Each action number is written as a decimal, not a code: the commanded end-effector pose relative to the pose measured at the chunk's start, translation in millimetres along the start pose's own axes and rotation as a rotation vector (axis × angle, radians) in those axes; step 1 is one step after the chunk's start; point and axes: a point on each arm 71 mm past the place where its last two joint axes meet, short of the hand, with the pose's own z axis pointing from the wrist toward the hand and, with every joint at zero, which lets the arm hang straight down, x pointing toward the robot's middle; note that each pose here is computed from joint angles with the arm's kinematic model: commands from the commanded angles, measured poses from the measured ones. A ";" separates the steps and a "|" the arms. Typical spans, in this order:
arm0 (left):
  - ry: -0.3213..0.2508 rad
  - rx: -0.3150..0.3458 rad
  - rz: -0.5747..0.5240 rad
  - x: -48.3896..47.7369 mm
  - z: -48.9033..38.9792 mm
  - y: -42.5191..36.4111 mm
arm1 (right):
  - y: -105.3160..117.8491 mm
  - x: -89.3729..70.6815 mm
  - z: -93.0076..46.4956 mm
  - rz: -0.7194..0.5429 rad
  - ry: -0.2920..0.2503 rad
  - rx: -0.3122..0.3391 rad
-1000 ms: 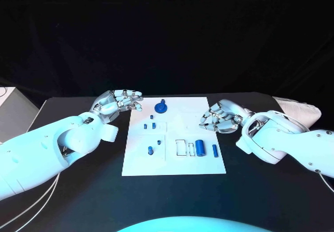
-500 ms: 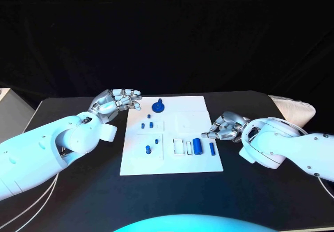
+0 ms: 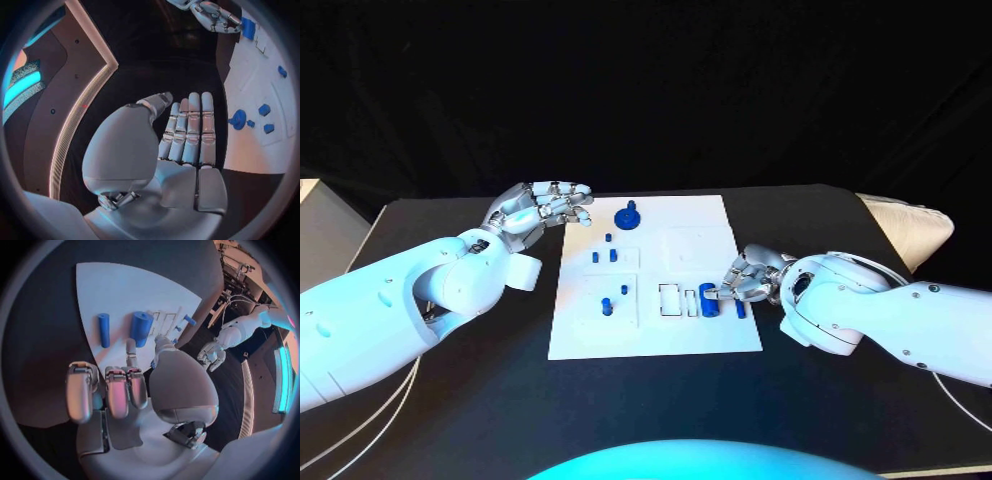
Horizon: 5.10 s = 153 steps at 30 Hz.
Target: Assemble the parts on the task board
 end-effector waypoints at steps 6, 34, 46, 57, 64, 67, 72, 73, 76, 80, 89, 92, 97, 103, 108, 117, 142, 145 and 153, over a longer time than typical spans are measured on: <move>0.018 0.004 -0.012 2.6 0.0 -0.5 | 4.4 4.1 5.2 -0.059 -0.009 -0.003; 0.020 -0.015 -0.008 -0.3 -2.5 -0.6 | 9.4 21.7 19.9 -0.134 0.015 0.005; 0.018 -0.016 -0.009 -1.0 -2.0 0.4 | 11.0 15.3 6.5 0.034 0.000 0.017; 0.022 -0.017 -0.011 0.1 -1.2 1.1 | 31.4 -3.3 -5.3 0.077 -0.014 -0.031; 0.025 -0.016 -0.012 1.3 -1.4 0.7 | 41.4 1.0 2.0 0.059 0.007 -0.044; 0.025 -0.016 -0.012 1.5 -1.5 0.6 | 44.7 5.9 6.2 0.049 0.023 -0.045; 0.026 -0.016 -0.012 1.9 -1.4 0.6 | 50.1 14.9 11.0 0.038 0.049 -0.049; 0.026 -0.016 -0.011 1.9 -1.4 0.6 | 51.2 16.6 11.8 0.035 0.055 -0.050; 0.026 -0.015 -0.001 1.7 -1.5 0.6 | 54.0 20.4 14.4 0.029 0.066 -0.052; 0.029 -0.014 0.007 2.0 -1.5 0.4 | 57.2 23.5 16.5 0.021 0.078 -0.055; 0.032 -0.014 0.011 2.4 -1.7 0.2 | 62.1 27.5 16.5 0.012 0.096 -0.066; 0.033 -0.014 0.011 2.4 -1.7 0.2 | 62.6 28.2 16.5 0.008 0.101 -0.067; 0.033 -0.014 0.011 2.4 -1.6 0.3 | 62.7 29.3 17.0 0.000 0.113 -0.066; 0.033 -0.014 0.011 2.4 -1.7 0.3 | 62.1 28.0 18.9 0.001 0.097 -0.063; 0.033 -0.014 0.011 2.3 -1.8 0.2 | 62.0 26.5 21.4 0.007 0.078 -0.060; 0.037 -0.016 0.010 2.9 -1.8 0.3 | 63.1 26.4 24.4 0.021 0.072 -0.057; 0.038 -0.017 0.008 2.7 -1.4 0.9 | 55.9 26.3 13.5 0.039 0.043 -0.084; 0.036 -0.017 0.008 2.4 -1.4 1.1 | 50.5 22.6 9.0 0.058 0.019 -0.093; 0.034 -0.023 0.003 1.8 -2.9 4.4 | 29.3 -1.8 -3.5 0.096 -0.043 -0.103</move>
